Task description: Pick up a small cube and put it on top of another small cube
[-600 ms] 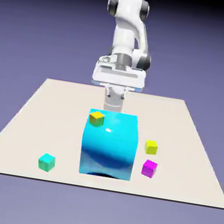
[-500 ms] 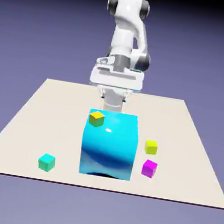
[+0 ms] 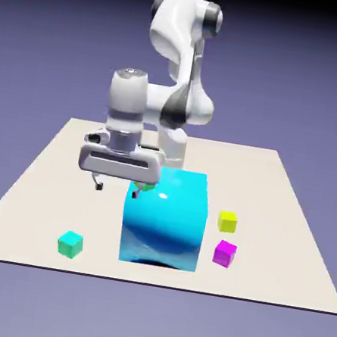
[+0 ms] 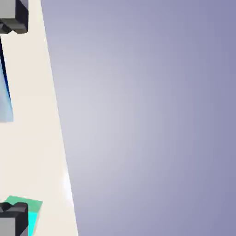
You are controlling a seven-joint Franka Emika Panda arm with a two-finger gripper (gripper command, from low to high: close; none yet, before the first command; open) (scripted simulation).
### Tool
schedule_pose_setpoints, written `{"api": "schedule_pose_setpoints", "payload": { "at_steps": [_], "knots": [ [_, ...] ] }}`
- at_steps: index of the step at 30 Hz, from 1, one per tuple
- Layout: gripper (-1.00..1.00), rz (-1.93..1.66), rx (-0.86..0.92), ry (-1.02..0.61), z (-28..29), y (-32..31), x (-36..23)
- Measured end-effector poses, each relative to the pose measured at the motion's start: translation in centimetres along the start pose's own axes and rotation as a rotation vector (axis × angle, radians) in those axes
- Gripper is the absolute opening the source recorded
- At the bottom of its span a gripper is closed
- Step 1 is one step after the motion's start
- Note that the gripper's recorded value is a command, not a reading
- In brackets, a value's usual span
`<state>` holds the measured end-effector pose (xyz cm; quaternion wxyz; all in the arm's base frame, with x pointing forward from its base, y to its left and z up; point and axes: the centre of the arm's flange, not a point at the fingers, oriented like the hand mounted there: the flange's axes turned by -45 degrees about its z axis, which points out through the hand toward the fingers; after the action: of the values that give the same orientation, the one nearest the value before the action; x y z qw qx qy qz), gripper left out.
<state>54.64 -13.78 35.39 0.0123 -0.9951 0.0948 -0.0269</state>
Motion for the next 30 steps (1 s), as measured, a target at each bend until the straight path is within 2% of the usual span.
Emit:
{"api": "schedule_pose_setpoints", "payload": {
  "at_steps": [10,21,23,27,28,30],
  "knots": [
    [0.00,0.110,0.010,-0.378,8.9,7.5,4.0],
    [0.00,0.211,0.043,-0.789,19.4,14.8,3.9],
    [0.00,0.213,0.045,-0.800,19.6,15.0,3.8],
    [0.00,0.212,0.046,-0.801,24.5,14.5,0.6],
    [-1.00,0.212,0.046,-0.801,25.1,14.5,0.1],
    [-1.00,0.213,0.047,-0.801,25.1,14.4,0.1]
  ]
}}
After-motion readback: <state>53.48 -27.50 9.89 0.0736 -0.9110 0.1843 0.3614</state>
